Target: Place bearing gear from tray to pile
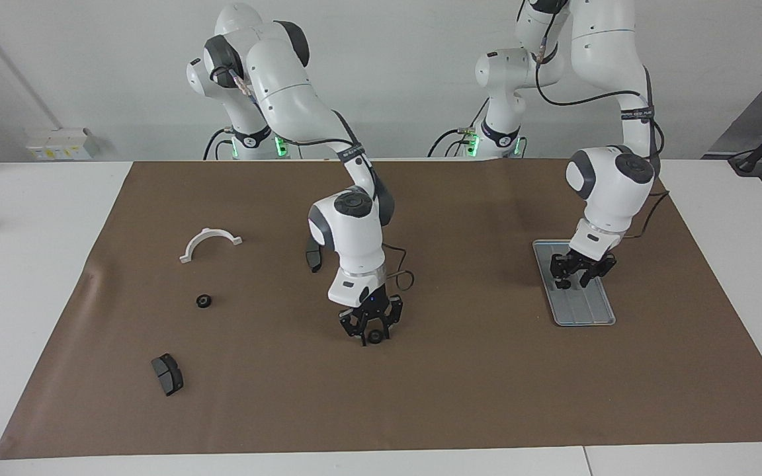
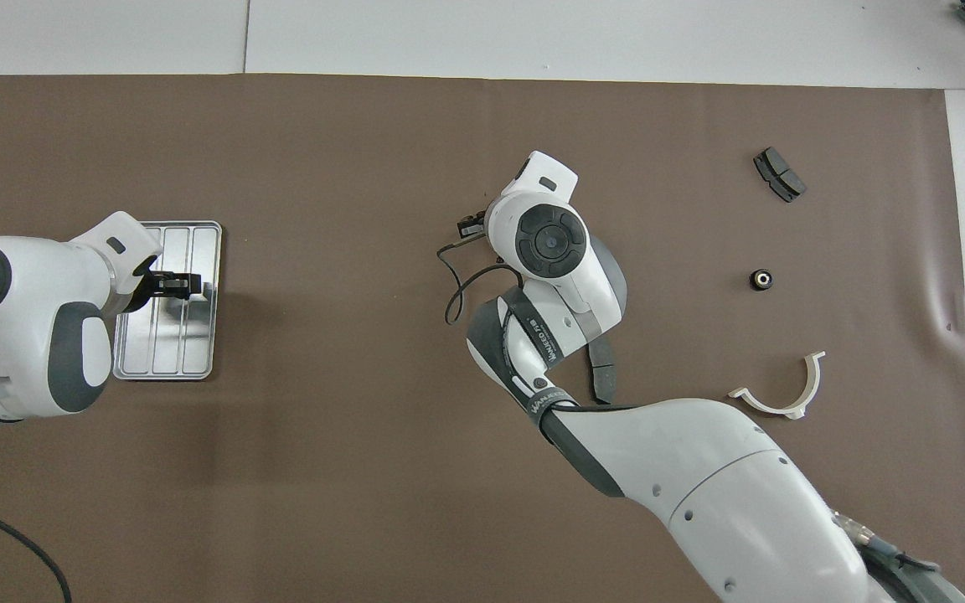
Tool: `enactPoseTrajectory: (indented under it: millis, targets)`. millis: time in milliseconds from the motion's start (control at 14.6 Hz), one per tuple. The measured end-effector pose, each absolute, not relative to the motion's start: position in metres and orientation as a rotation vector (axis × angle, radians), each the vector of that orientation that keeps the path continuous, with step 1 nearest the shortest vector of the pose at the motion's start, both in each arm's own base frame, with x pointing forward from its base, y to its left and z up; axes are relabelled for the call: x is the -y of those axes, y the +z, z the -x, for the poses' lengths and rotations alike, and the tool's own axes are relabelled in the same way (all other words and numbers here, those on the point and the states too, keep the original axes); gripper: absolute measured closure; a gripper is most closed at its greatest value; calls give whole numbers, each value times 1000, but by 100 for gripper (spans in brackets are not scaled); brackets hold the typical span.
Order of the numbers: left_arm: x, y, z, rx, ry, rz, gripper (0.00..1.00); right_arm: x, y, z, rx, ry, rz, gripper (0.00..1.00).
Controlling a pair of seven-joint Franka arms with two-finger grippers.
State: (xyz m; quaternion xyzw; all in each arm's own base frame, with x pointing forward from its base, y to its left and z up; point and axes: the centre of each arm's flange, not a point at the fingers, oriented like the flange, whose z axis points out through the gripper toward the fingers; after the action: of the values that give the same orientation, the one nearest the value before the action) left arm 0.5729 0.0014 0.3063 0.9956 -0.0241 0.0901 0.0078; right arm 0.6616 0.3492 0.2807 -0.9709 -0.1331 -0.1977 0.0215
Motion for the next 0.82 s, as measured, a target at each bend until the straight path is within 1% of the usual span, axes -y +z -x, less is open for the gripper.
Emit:
enactPoseTrajectory:
  millis: [68,137,205,342,411,547,684,821]
  targets:
    - [-3,304,-573,72,282,-3113,38,-349,282,-662,412,-614,3010,64]
    - [-3,303,-573,72,283,-3113,41,-349,282,-662,412,-612,3011,65]
    - [-3,302,-573,72,283,-3113,42,-349,282,-662,412,-609,3012,65]
    - [-3,301,-572,72,280,-3113,56,-348,283,-663,410,-594,3021,65]
    - [-2,300,-571,72,276,-3113,57,-346,283,-663,405,-581,3029,65]
    - [0,302,-571,79,279,-3111,77,-333,292,-667,378,-547,3054,65]
    - [1,305,-571,81,278,-3111,77,-309,315,-674,325,-529,3076,65]
    - [6,320,-574,94,291,-3107,77,-263,342,-675,331,-516,3099,65]
